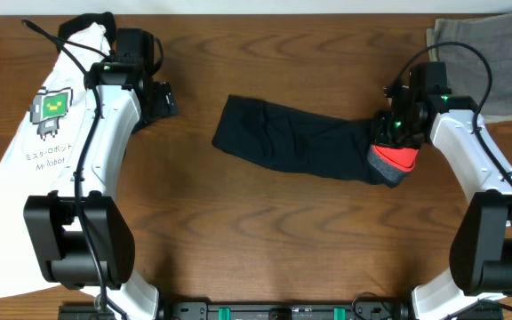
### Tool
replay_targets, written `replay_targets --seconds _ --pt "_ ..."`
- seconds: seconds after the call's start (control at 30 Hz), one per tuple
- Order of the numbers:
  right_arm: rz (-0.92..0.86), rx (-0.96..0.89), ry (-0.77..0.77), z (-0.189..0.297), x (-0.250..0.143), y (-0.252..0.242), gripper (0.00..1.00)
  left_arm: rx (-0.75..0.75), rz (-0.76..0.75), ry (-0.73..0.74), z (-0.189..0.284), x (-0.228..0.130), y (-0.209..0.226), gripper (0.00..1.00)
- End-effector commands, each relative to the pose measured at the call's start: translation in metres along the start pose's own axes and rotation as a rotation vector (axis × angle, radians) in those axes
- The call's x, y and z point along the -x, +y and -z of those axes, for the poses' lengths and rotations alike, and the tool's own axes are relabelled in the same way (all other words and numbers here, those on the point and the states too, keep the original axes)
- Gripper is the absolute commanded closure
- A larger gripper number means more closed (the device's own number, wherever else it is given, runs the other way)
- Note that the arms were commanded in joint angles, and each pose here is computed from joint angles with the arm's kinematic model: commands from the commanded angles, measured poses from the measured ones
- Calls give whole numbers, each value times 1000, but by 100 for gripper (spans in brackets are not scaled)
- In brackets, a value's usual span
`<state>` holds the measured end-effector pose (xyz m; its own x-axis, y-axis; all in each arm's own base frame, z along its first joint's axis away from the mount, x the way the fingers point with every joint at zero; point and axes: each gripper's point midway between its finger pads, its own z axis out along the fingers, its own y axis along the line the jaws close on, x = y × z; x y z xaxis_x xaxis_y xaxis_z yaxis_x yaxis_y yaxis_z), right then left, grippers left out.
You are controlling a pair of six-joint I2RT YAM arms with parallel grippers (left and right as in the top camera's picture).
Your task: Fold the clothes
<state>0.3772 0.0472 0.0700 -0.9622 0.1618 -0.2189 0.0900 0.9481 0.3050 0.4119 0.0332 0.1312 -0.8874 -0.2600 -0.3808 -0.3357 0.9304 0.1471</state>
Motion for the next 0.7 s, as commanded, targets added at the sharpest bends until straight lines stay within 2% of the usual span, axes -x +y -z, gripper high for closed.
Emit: replay_targets --seconds 0.0,0.1,0.3,0.37,0.43,0.57,0.67 --pt "-27 -4 2 1 1 1 72 -3 23 -28 9 7 3 2" --pt "-79 -17 19 3 -3 -8 63 -3 23 -28 9 7 3 2" --pt "-156 -72 75 10 -17 -34 55 -3 23 -28 9 7 3 2" --pt "-178 -82 87 12 -20 -42 45 -3 23 -28 9 7 3 2" --pt "-203 -81 89 14 -21 -49 40 -3 23 -28 9 7 3 2" --pt "-236 -67 93 19 -22 -58 37 -3 23 -28 9 7 3 2" --pt "-234 -73 110 23 -26 -68 28 -3 23 -28 9 7 3 2"
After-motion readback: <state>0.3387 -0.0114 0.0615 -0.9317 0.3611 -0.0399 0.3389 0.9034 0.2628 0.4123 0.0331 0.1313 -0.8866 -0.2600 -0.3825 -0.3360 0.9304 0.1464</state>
